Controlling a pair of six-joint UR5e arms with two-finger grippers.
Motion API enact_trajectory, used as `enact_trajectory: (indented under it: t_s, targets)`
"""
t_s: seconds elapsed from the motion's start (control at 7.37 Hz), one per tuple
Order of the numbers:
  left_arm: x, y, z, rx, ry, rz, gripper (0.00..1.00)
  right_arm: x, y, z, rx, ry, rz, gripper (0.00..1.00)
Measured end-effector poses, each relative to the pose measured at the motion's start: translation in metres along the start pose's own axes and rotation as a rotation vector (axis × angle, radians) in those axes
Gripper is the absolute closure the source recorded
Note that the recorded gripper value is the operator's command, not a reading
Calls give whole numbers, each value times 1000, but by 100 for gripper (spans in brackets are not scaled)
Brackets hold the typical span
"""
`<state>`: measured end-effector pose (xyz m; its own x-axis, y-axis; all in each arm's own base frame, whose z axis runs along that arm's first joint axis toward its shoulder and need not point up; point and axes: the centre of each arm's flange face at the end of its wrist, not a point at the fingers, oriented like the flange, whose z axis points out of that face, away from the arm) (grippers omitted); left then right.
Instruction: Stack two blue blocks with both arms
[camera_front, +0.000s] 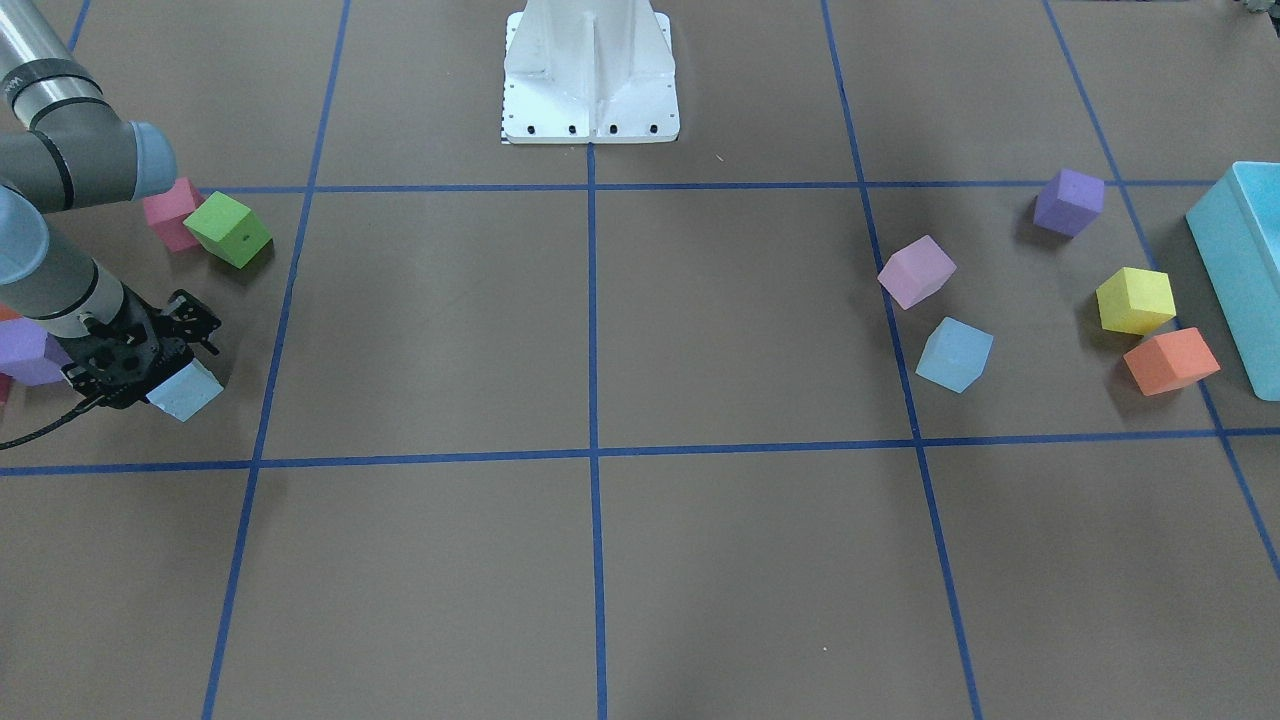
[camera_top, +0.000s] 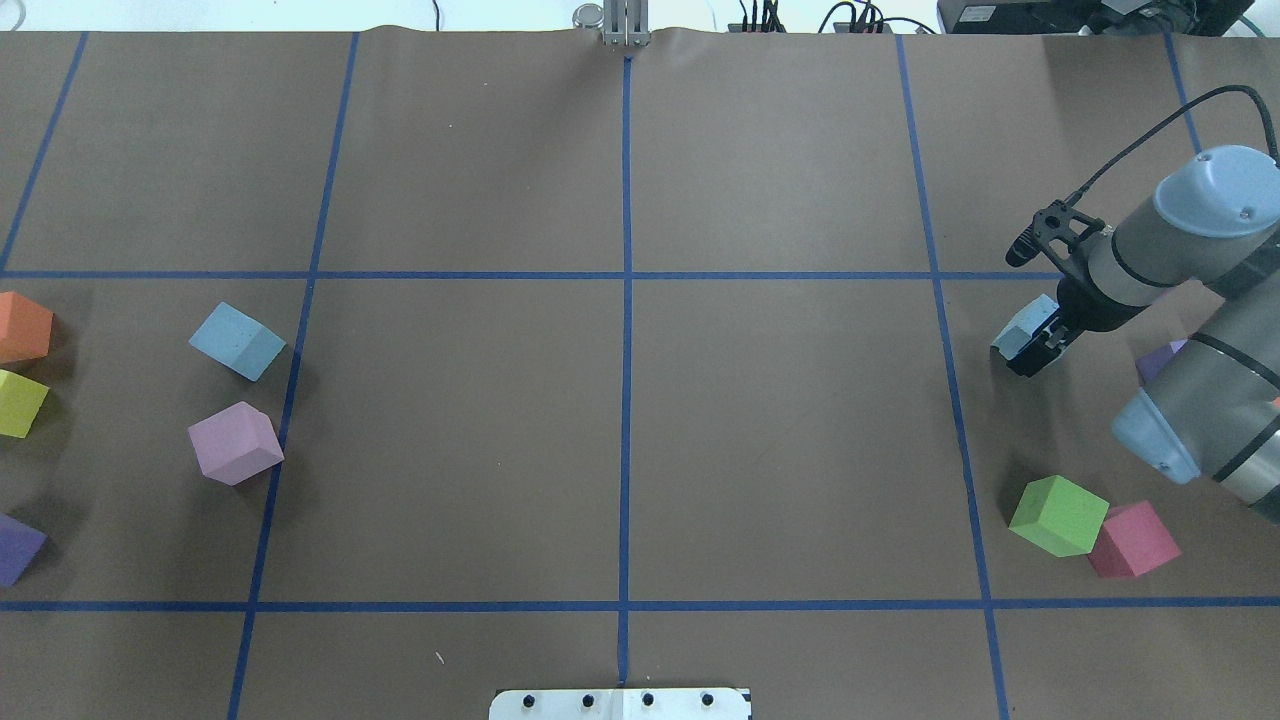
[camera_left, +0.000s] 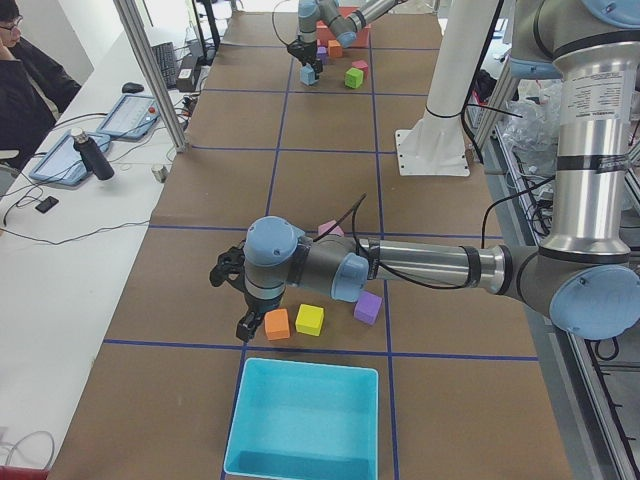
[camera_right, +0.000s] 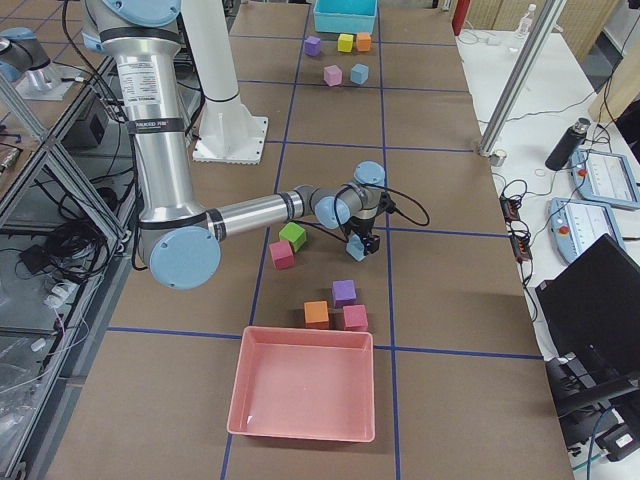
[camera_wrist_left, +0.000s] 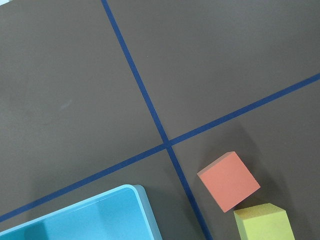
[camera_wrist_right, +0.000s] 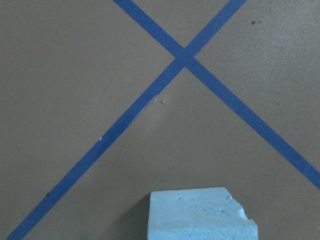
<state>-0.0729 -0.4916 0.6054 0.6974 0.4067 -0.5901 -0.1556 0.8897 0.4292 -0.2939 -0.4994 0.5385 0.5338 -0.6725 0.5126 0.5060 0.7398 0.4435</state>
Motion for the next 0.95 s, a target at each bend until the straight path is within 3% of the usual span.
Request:
enact_trajectory:
  t_s: [0.14,0.27,0.54,0.68,0.95]
  targets:
    - [0,0,0,0,-1,0,2,0,0,2,-4,-1,-2,91]
    - [0,0,1,-1,-1,-1,2,-1,0,2,-3,-4,-3,100]
    - [-1,1,1,-2,-1,-2,2,-10,-11,-12,18,-23,19,100]
    - [-1,1,2,-4,0,-3,2,-22,-33,-29,43,-45,89,100]
    - [-3,2,3,-7,1,-5,2,-91,-105,-54,57,-96,317,100]
